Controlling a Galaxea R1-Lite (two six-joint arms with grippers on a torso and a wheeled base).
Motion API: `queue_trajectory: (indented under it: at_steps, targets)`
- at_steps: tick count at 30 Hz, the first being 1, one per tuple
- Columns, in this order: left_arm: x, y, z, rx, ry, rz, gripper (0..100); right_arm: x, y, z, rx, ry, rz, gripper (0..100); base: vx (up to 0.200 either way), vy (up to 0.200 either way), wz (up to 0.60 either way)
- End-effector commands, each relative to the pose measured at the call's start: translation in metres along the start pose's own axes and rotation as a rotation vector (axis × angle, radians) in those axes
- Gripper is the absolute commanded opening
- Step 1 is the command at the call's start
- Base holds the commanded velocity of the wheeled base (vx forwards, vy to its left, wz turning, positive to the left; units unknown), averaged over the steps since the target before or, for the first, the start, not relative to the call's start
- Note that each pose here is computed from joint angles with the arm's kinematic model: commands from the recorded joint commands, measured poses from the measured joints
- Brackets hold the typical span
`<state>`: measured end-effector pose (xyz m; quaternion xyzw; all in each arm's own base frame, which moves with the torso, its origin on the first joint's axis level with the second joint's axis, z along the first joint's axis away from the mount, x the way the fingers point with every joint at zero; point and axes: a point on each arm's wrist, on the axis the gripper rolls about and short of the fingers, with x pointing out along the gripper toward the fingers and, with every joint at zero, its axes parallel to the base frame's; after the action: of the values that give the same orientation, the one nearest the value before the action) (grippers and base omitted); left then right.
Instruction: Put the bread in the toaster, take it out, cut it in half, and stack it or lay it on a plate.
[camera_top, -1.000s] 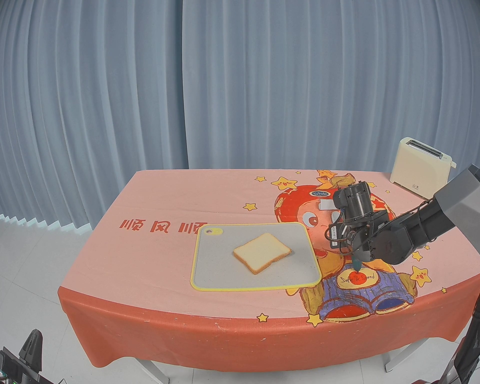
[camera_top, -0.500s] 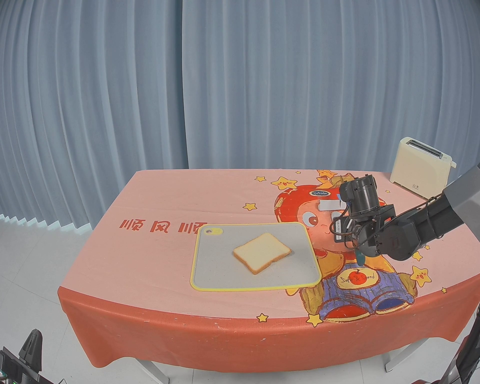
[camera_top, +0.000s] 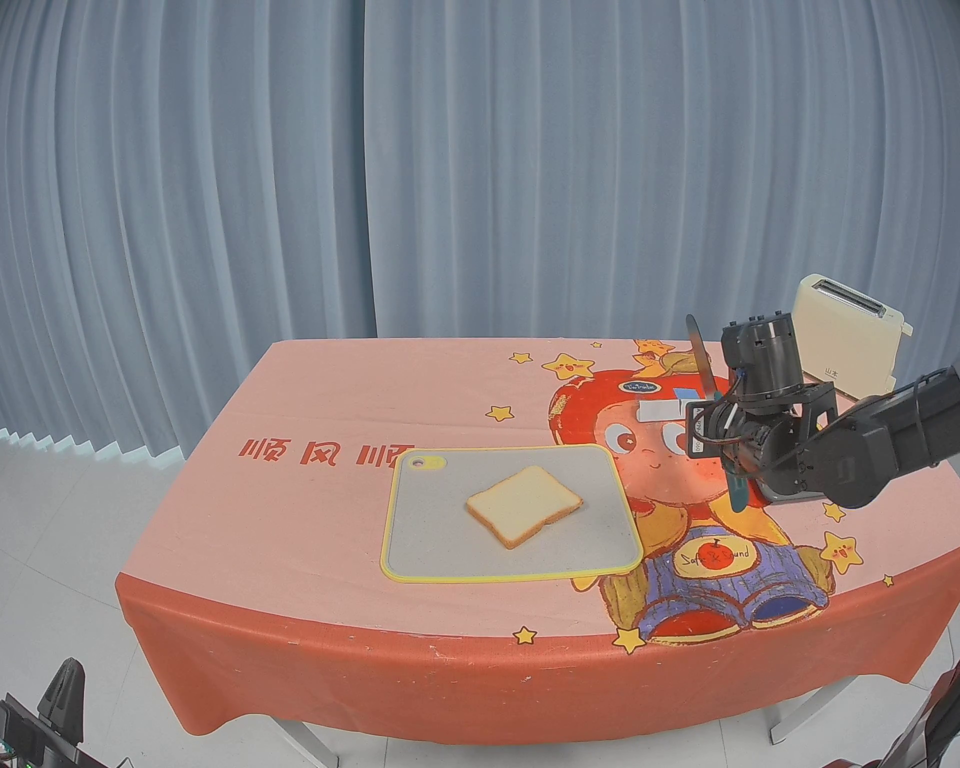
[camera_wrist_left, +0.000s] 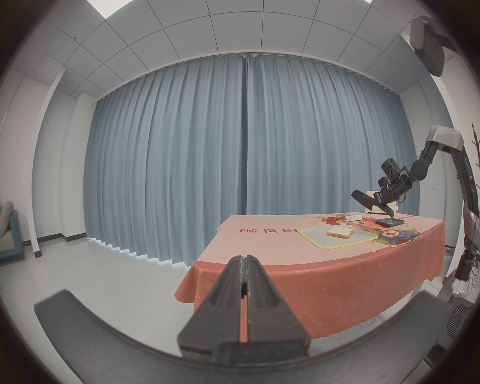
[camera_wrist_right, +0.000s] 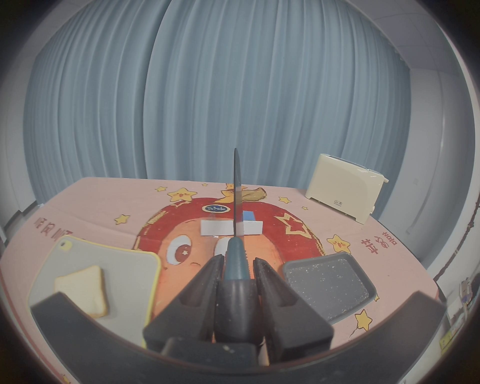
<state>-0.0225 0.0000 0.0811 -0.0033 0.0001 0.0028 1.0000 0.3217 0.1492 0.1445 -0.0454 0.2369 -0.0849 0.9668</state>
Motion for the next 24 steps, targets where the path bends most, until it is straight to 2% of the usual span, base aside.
queue_trajectory:
  at_steps: [1,7,13,17,19,21,22,23,24]
  targets:
    - [0.001,0.0,-0.005,-0.001,0.018,0.001,0,-0.025,-0.01,0.008,0.02,-0.029,0.056,0,0.0,0.0,0.0]
    - [0.001,0.0,-0.005,-0.001,0.018,0.001,0,-0.046,-0.016,0.004,0.004,-0.019,0.189,0,0.0,0.0,0.0]
    - [0.001,0.0,-0.005,-0.001,0.018,0.001,0,-0.056,-0.021,0.006,-0.071,-0.026,0.302,0,0.0,0.0,0.0]
    - [0.001,0.0,-0.005,-0.001,0.018,0.001,0,-0.062,-0.019,0.014,-0.104,-0.046,0.425,0,0.0,0.0,0.0]
    - [0.001,0.0,-0.005,0.001,0.018,0.001,0,-0.064,-0.017,0.013,-0.139,-0.049,0.497,0,0.0,0.0,0.0]
    - [0.001,0.0,-0.005,-0.001,0.018,0.001,0,-0.068,-0.018,0.01,-0.201,-0.05,0.601,0,0.0,0.0,0.0]
    - [0.001,0.0,-0.005,-0.001,0.018,0.001,0,-0.069,-0.018,0.01,-0.205,-0.051,0.609,0,0.0,0.0,0.0]
    - [0.001,0.0,-0.005,0.001,0.018,0.001,0,-0.073,-0.02,0.007,-0.259,-0.06,0.657,0,0.0,0.0,0.0]
    - [0.001,0.0,-0.005,-0.001,0.018,0.001,0,-0.072,-0.02,0.006,-0.28,-0.063,0.669,0,0.0,0.0,0.0]
